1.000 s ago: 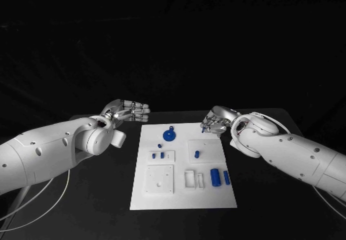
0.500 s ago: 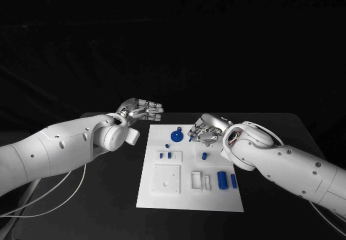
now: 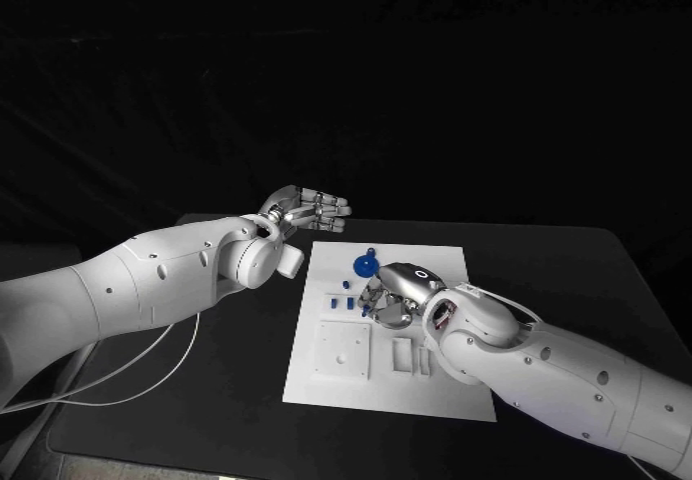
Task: Assemble the parts on the task board
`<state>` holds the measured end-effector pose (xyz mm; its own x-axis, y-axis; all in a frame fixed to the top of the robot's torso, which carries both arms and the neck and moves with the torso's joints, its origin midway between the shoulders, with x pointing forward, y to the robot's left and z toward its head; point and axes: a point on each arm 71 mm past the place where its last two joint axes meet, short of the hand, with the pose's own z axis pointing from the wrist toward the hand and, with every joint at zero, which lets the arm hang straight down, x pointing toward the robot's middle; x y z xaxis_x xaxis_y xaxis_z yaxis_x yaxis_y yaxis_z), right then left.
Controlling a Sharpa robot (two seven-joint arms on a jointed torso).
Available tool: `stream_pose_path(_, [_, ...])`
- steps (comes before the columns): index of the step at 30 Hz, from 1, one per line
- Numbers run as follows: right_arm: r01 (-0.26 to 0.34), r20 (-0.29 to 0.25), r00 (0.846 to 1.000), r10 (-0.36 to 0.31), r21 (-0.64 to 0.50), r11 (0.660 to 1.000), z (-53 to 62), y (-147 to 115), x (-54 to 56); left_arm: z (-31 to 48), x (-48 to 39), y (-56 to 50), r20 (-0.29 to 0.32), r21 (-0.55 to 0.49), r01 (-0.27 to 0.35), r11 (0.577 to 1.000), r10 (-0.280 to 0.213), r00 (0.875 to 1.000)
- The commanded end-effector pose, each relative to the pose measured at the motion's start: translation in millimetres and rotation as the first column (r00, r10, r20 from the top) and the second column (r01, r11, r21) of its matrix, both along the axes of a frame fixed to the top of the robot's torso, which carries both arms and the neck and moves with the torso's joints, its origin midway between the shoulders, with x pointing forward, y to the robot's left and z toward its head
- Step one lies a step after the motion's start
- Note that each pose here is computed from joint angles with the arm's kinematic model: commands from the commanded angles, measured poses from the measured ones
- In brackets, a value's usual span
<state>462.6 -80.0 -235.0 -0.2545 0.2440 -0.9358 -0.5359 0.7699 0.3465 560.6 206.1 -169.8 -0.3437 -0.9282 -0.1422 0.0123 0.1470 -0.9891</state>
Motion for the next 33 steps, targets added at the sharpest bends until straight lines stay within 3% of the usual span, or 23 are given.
stream_pose_path(1, [0.003, 0.078, 0.997, -0.001, -0.027, 1.0, -7.0, 4.0, -3.8, 1.8, 1.1, -3.9, 0.022, -0.001, -0.008, 1.0, 0.008, 1.0])
stream_pose_path(6, [0.0, 0.073, 0.997, 0.003, -0.053, 0.999, -24.5, 8.5, -9.3, 2.2, 0.7, -8.3, 0.024, -0.011, 0.006, 1.0, -0.006, 1.0])
stream_pose_path(11, [-0.004, 0.073, 0.997, 0.009, -0.066, 0.998, -35.0, 12.9, -14.2, 2.3, 0.8, -8.6, 0.024, -0.015, 0.009, 1.0, -0.009, 1.0])
stream_pose_path(33, [-0.012, 0.046, 0.999, 0.016, -0.092, 0.996, -50.4, 18.3, -20.9, 1.7, 0.4, -9.4, 0.014, -0.019, 0.025, 1.0, -0.024, 1.0])
